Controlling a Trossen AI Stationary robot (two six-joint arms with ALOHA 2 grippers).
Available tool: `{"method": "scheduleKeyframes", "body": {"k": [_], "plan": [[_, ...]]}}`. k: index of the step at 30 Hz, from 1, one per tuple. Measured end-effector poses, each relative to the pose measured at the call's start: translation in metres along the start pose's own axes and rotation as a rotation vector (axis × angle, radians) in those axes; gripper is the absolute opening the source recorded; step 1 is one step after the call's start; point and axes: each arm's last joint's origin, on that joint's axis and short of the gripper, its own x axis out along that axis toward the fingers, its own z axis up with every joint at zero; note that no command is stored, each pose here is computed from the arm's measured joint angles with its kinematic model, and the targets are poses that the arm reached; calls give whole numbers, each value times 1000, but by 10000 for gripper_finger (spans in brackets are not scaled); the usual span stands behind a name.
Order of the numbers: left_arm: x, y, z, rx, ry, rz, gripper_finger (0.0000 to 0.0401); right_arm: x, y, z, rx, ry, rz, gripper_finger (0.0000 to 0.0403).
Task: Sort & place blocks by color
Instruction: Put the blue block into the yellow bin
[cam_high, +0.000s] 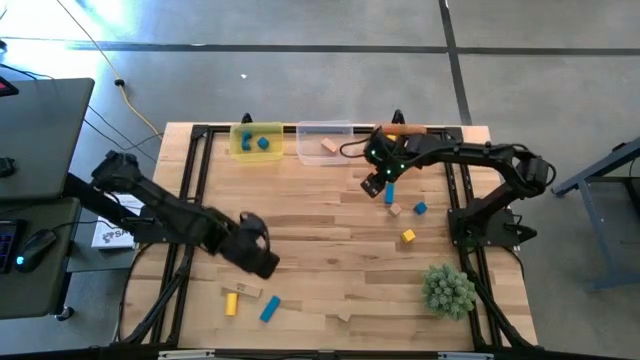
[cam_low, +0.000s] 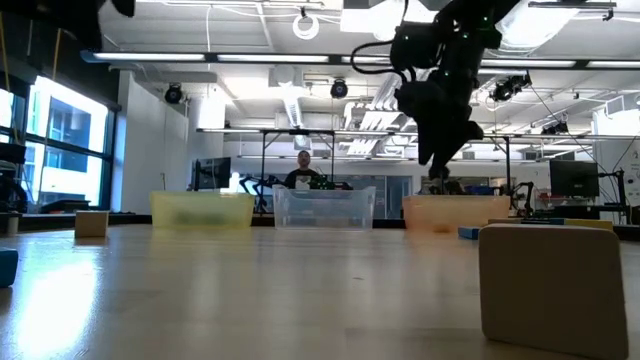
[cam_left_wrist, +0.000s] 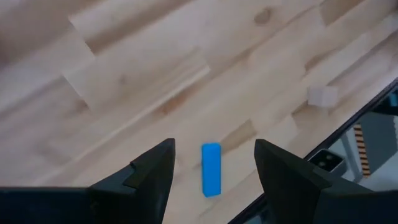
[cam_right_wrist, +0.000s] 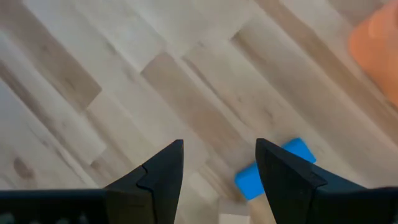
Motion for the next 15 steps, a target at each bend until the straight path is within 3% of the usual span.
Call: {"method": "scheduleKeyframes", "body": {"k": [15], "plan": [[69, -28, -67, -133, 58, 49, 211, 1, 23, -13, -91, 12, -38, 188]]}}
